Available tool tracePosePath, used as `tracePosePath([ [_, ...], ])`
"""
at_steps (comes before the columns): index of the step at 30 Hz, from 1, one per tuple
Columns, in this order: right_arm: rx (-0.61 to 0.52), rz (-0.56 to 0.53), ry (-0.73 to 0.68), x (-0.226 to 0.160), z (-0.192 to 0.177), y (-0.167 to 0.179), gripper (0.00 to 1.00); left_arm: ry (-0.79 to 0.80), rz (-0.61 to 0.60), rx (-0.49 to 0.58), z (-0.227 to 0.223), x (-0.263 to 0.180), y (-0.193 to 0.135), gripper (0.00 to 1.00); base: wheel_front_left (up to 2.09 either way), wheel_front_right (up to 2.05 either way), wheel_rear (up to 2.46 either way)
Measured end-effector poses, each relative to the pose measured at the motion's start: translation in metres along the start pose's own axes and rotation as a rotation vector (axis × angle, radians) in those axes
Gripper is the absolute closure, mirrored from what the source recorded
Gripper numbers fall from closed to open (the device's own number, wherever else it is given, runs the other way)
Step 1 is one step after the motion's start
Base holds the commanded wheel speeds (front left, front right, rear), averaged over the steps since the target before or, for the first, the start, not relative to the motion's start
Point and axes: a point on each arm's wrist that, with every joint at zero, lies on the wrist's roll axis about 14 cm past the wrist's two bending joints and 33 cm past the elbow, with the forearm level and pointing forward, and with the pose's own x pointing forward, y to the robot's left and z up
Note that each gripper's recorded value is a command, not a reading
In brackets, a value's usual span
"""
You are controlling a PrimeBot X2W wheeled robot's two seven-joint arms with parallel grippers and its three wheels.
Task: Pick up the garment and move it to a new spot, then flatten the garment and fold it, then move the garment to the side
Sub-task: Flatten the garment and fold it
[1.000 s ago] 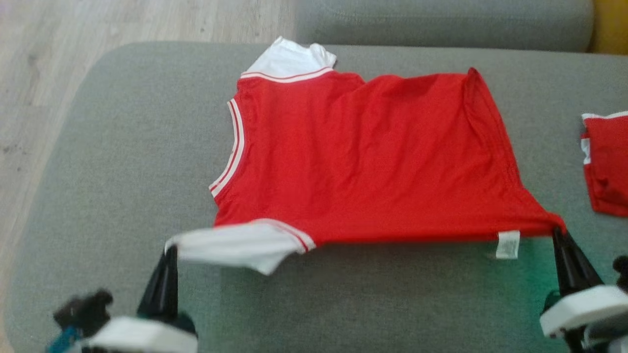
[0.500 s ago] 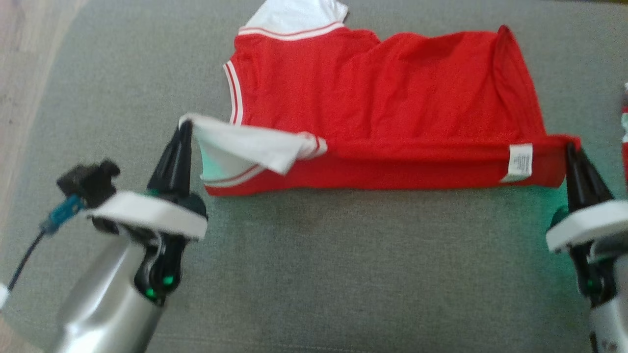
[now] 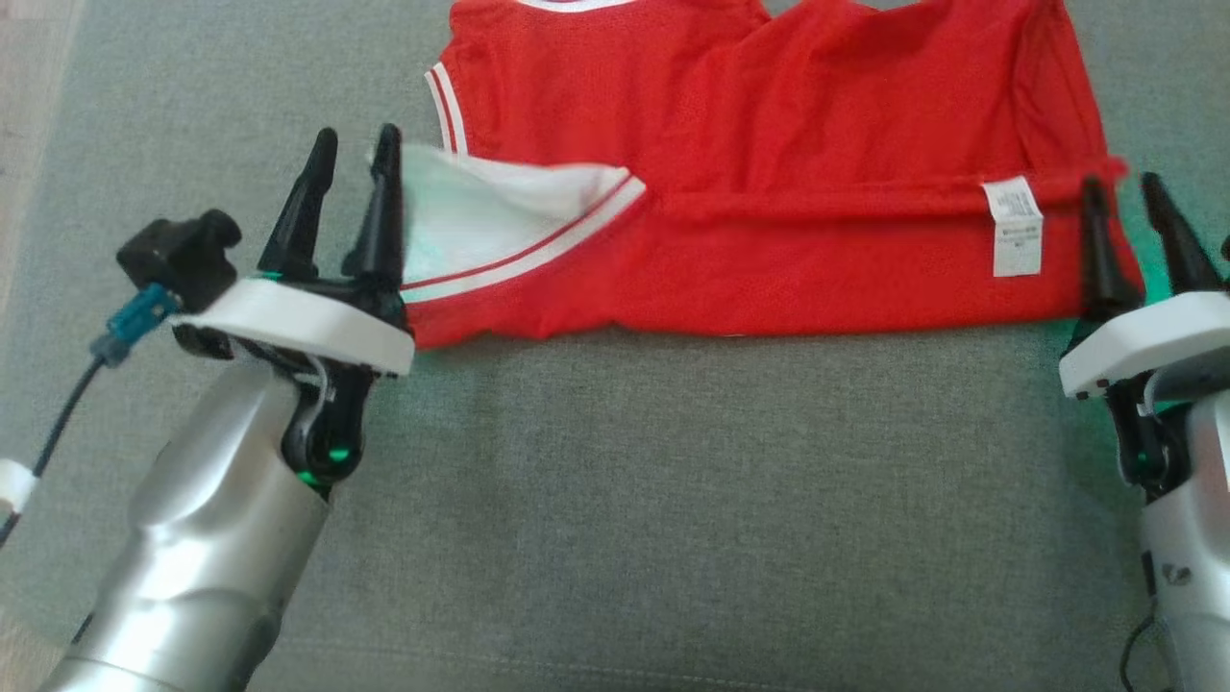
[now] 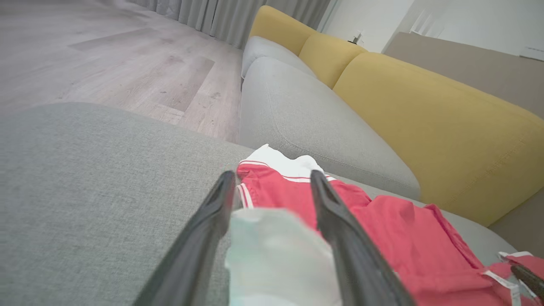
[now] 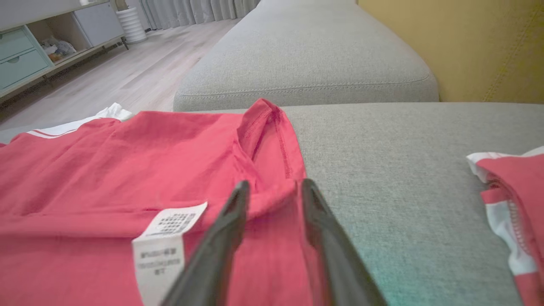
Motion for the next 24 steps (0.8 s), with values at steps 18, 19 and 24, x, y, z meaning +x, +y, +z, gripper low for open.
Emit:
tracePosePath([
  [18, -0.005, -0.043, -0.033, -0.029, -0.005, -0.011, 0.0, 0.212, 0.132, 0.1, -0.088, -0.071, 0.027, 0.0, 0.0, 0.0, 0.0],
  [19, -0.005, -0.043, -0.03, -0.029, -0.006, -0.011, 0.0, 0.221, 0.131, 0.094, -0.09, -0.07, 0.027, 0.0, 0.0, 0.0, 0.0],
  [24, -0.002, -0.048, -0.015, -0.028, -0.013, -0.013, 0.0, 0.275, 0.116, 0.105, -0.1, -0.064, 0.029, 0.0, 0.0, 0.0, 0.0],
])
